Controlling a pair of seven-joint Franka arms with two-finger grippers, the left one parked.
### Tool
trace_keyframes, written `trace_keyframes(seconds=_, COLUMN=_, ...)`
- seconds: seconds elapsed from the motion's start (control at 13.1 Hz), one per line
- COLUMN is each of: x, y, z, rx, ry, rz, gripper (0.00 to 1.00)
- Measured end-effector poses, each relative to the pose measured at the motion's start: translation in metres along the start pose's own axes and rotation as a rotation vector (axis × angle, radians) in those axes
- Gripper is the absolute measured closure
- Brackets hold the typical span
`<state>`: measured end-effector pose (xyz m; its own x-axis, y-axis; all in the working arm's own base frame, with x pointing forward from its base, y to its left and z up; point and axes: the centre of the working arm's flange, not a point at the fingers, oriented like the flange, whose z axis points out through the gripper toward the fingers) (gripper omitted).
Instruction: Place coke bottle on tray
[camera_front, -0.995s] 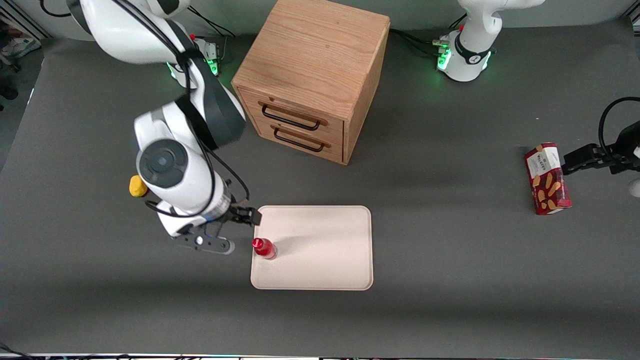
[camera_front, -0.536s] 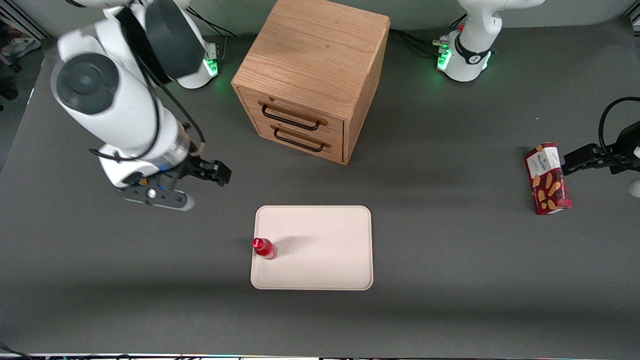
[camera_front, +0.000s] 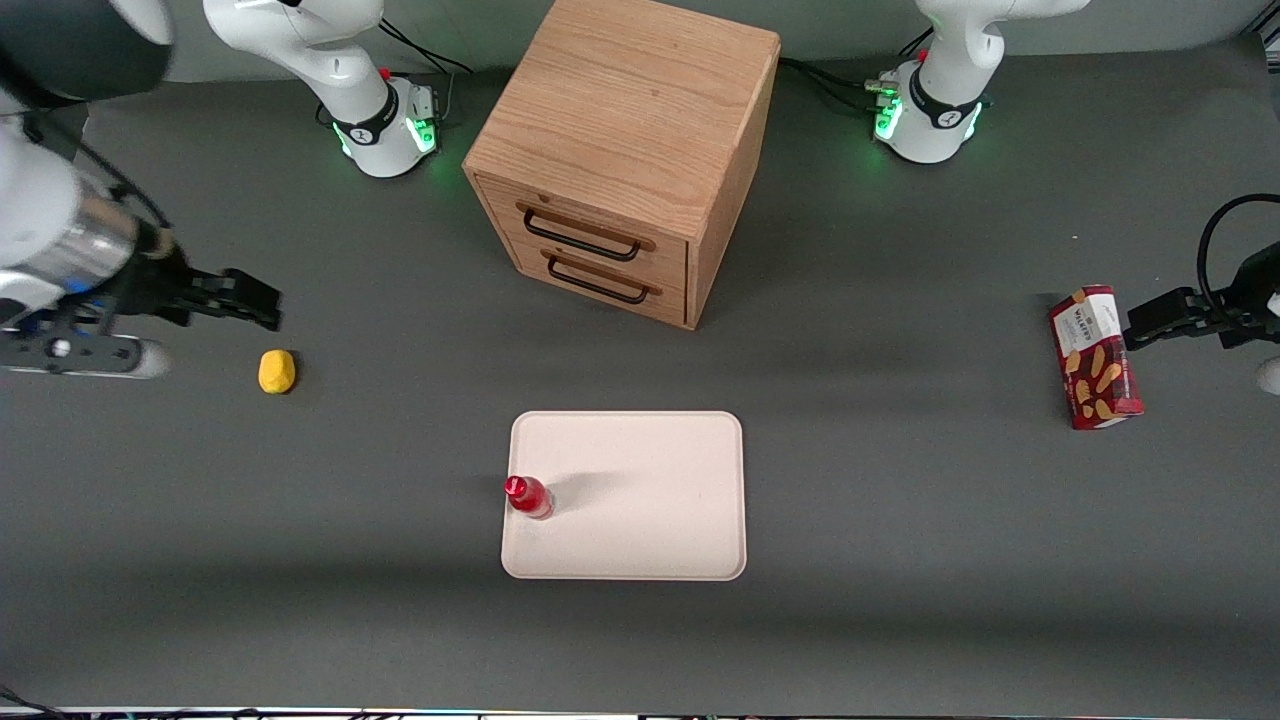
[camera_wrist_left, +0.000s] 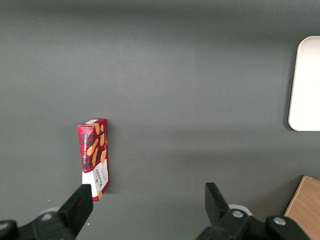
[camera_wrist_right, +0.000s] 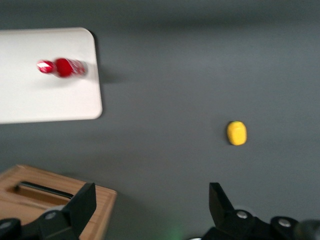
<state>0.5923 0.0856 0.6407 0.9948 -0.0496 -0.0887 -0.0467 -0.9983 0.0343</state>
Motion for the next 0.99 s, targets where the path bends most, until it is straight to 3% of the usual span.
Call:
trace_keyframes(seconds=0.54, x=-0.028, y=0.089, z=0.04, rx=0.015, ry=0.023, rz=-0.026, gripper=0.0)
trace_keyframes(seconds=0.99, x=-0.032, y=0.099, z=0.037, rx=0.02, ry=0.045, rz=-0.024, gripper=0.0)
